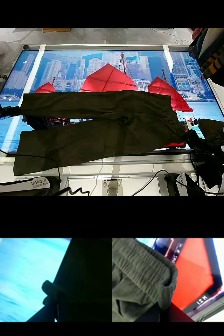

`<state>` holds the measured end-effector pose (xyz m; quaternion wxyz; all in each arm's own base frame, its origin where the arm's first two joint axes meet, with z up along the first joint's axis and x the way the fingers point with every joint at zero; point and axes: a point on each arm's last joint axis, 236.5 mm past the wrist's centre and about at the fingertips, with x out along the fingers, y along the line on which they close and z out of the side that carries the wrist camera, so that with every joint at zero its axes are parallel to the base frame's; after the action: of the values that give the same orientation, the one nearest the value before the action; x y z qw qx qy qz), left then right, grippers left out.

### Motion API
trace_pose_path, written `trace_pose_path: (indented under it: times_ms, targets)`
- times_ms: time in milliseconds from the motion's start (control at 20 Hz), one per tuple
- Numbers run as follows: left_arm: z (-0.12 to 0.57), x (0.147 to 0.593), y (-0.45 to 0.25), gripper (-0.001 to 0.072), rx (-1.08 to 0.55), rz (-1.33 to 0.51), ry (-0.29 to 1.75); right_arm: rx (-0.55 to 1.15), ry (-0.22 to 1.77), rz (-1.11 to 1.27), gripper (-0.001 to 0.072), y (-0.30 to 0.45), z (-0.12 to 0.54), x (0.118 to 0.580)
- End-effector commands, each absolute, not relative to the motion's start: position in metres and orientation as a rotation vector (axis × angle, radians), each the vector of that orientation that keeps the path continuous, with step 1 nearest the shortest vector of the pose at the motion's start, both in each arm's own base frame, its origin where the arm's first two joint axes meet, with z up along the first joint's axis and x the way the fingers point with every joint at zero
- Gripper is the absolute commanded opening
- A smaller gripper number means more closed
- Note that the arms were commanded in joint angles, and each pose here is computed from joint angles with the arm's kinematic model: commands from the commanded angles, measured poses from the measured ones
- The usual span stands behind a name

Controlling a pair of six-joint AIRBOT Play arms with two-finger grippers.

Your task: Fold the clothes and pants, and hang the long-sleeved shirts on hangers.

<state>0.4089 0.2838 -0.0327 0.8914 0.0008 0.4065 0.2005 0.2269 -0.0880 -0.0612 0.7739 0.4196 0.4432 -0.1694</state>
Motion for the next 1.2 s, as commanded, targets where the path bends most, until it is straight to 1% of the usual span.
trace_pose_path:
  times_ms: [0, 300, 450, 500, 550, 600, 650, 750, 900, 1050, 1150]
  targets:
    - [-0.022, 0.419, 0.288, 0.0010, 0.025, 0.431, 0.789, 0.908, 0.959, -0.367, 0.0034, -0.088, -0.061, 0.227]
    - [-0.051, 0.395, 0.263, 0.0011, -0.034, 0.354, 0.960, 0.911, 0.965, -0.362, 0.0034, -0.086, -0.061, 0.226]
    - [-0.060, 0.384, 0.258, 0.0011, -0.021, 0.329, 1.029, 0.910, 0.968, -0.361, 0.0034, -0.086, -0.062, 0.226]
    - [-0.060, 0.382, 0.256, 0.0062, -0.025, 0.325, 1.037, 0.909, 0.969, -0.362, 0.0034, -0.086, -0.062, 0.226]
    - [-0.060, 0.378, 0.251, 0.0275, -0.033, 0.313, 1.058, 0.908, 0.969, -0.362, 0.0035, -0.086, -0.062, 0.226]
    - [-0.059, 0.373, 0.248, 0.0591, -0.040, 0.304, 1.078, 0.907, 0.968, -0.364, 0.0035, -0.087, -0.062, 0.226]
    - [-0.058, 0.365, 0.249, 0.0650, -0.036, 0.303, 1.103, 0.907, 0.967, -0.364, 0.0035, -0.087, -0.062, 0.226]
    - [-0.055, 0.346, 0.255, 0.0627, -0.017, 0.311, 1.159, 0.907, 0.969, -0.363, 0.0035, -0.086, -0.062, 0.226]
    - [-0.063, 0.306, 0.263, 0.0617, -0.076, 0.302, 1.261, 0.907, 0.969, -0.363, 0.0035, -0.086, -0.062, 0.226]
    - [-0.071, 0.273, 0.250, 0.0616, -0.179, 0.162, 1.318, 0.907, 0.968, -0.364, 0.0035, -0.087, -0.062, 0.226]
    - [-0.071, 0.275, 0.229, 0.0616, -0.317, 0.026, 1.252, 0.907, 0.968, -0.364, 0.0035, -0.087, -0.062, 0.226]
